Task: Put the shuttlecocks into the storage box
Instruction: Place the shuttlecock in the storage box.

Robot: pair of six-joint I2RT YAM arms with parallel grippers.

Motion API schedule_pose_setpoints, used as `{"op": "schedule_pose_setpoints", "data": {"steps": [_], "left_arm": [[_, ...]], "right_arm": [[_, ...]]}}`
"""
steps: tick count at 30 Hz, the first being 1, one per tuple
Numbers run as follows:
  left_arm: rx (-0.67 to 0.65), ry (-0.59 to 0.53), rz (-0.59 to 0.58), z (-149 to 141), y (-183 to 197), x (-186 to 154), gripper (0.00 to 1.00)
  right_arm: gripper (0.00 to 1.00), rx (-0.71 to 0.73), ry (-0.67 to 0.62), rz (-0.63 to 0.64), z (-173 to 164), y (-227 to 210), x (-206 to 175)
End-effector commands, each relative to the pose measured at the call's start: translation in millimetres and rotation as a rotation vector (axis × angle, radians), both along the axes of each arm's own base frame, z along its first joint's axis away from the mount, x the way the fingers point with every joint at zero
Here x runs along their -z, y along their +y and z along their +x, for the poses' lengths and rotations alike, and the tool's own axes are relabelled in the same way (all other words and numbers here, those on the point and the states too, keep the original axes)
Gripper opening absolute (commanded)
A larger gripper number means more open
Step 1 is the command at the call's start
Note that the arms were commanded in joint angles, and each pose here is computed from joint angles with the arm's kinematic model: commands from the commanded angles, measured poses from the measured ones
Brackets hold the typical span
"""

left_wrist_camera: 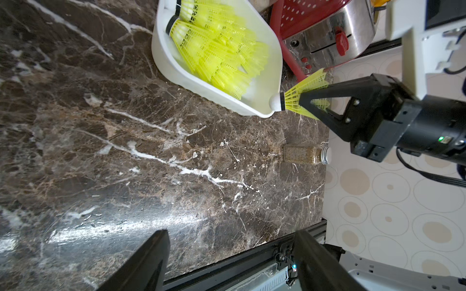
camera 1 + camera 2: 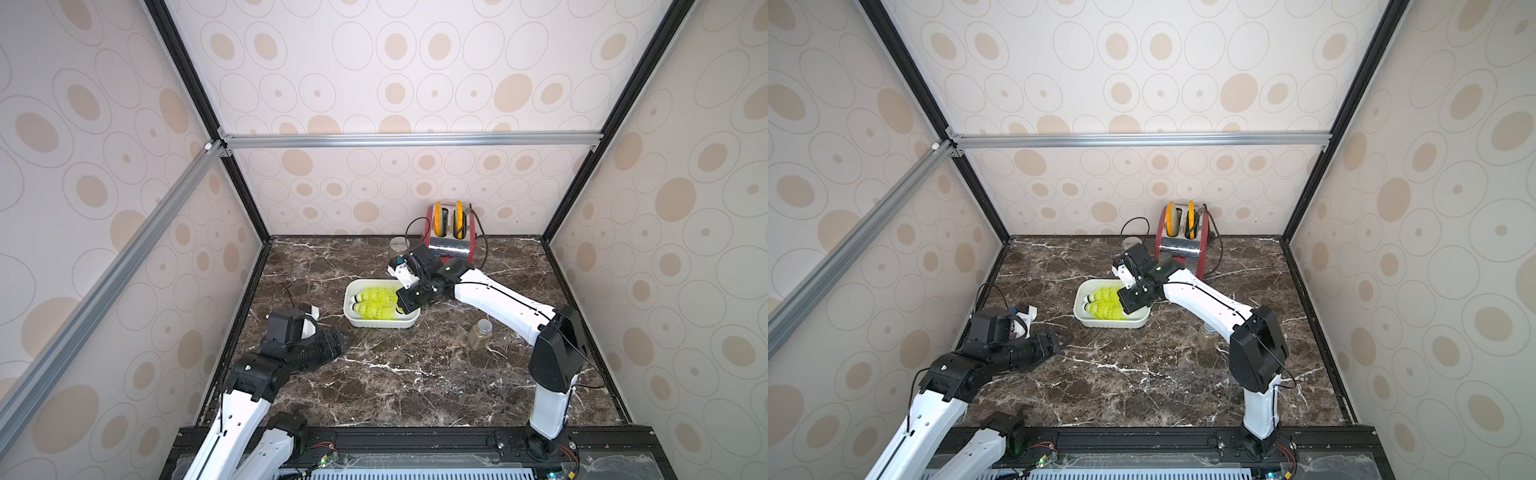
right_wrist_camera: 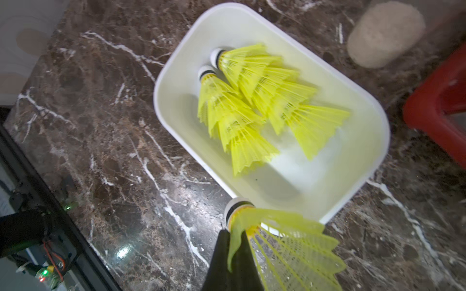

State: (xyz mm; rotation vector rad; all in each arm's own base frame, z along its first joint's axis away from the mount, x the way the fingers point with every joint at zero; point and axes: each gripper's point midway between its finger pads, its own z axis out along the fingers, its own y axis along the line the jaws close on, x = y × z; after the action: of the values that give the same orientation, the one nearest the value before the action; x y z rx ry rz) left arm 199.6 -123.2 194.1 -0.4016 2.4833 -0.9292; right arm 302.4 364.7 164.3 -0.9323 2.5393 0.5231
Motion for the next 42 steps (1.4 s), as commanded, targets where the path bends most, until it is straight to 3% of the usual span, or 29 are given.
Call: {"op": "schedule_pose_setpoints", "data": {"steps": [1, 18, 42], "left_arm": [[0.036, -0.106, -0.025, 17, -9, -25, 0.80], [0.038, -0.116, -0.049, 47, -19, -11, 0.80], [0.010, -0.102, -0.078, 47, -21, -13, 0.81]], "right_arm": [[0.00, 0.088, 0.016, -0.052, 9, -15, 11], [0.00, 0.136, 0.168, 0.052, 18, 14, 52], [0.00, 0.390, 0.267, 0.464, 52, 28, 55]]}}
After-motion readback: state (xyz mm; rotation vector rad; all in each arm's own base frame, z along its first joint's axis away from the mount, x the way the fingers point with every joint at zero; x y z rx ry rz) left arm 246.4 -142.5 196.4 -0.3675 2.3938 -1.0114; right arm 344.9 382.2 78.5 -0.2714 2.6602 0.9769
